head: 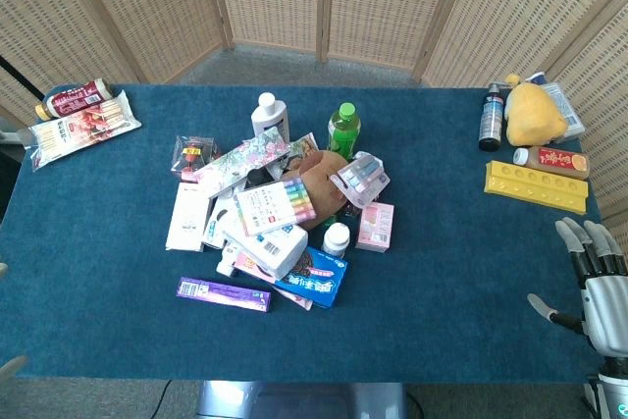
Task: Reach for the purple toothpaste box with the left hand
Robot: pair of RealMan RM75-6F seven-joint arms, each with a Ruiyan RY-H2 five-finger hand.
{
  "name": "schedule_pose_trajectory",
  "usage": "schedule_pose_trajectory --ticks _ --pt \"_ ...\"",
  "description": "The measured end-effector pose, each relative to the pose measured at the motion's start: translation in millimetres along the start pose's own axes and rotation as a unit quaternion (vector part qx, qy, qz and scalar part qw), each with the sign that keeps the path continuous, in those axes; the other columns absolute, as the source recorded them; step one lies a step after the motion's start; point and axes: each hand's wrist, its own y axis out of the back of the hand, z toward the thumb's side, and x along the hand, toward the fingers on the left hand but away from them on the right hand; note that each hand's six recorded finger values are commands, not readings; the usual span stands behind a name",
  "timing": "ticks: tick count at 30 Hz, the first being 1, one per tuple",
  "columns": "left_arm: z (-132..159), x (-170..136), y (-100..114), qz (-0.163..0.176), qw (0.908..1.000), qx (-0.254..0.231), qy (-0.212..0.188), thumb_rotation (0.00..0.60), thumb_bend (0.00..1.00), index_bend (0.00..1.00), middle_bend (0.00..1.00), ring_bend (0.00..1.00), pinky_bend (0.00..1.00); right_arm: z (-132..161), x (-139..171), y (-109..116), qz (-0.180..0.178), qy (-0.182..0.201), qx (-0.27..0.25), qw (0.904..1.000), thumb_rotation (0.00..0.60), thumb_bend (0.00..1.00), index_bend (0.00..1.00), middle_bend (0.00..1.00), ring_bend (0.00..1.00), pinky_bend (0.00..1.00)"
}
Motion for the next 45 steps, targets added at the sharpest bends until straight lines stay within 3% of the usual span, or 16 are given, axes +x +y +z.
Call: schedule_pose_trajectory --ticks 6,12,18,25,28,34,45 --pt "-2 1 -2 -0.003 1.0 0.006 0.007 0.6 0.0 0.0 0.0 0.0 0.0 1 1 -2 0.009 0.001 -0.003 1.0 0.6 0.0 0.0 0.0 0.0 0.0" --pt "-3 10 -18 -0.035 0.9994 0.006 0.002 0.6 0.0 0.0 0.0 0.0 0.0 3 1 -1 0.011 -0.001 -0.016 0.9998 0.6 0.0 0.0 0.0 0.0 0.0" --pt "3 35 -54 -0.104 0.9942 0.01 -0.025 0.6 0.0 0.0 0.0 0.0 0.0 4 1 -1 0.017 -0.003 -0.027 0.9995 0.6 0.0 0.0 0.0 0.0 0.0" --pt "19 63 -114 -0.206 0.9761 0.034 -0.059 0.6 0.0 0.0 0.0 0.0 0.0 3 1 -2 0.021 -0.005 -0.034 0.9992 0.6 0.0 0.0 0.0 0.0 0.0" --pt "26 72 -138 -0.234 0.9691 0.042 -0.065 0.6 0.0 0.0 0.0 0.0 0.0 3 1 -1 0.021 -0.005 -0.038 0.9991 0.6 0.0 0.0 0.0 0.0 0.0" --pt "43 86 -168 -0.254 0.9614 0.065 -0.083 0.6 0.0 0.0 0.0 0.0 0.0 4 1 -1 0.023 -0.004 -0.045 0.9987 0.6 0.0 0.0 0.0 0.0 0.0" --pt "72 118 -203 -0.257 0.9553 0.105 -0.102 0.6 0.0 0.0 0.0 0.0 0.0 2 0 4 0.022 -0.007 -0.066 0.9976 0.6 0.0 0.0 0.0 0.0 0.0"
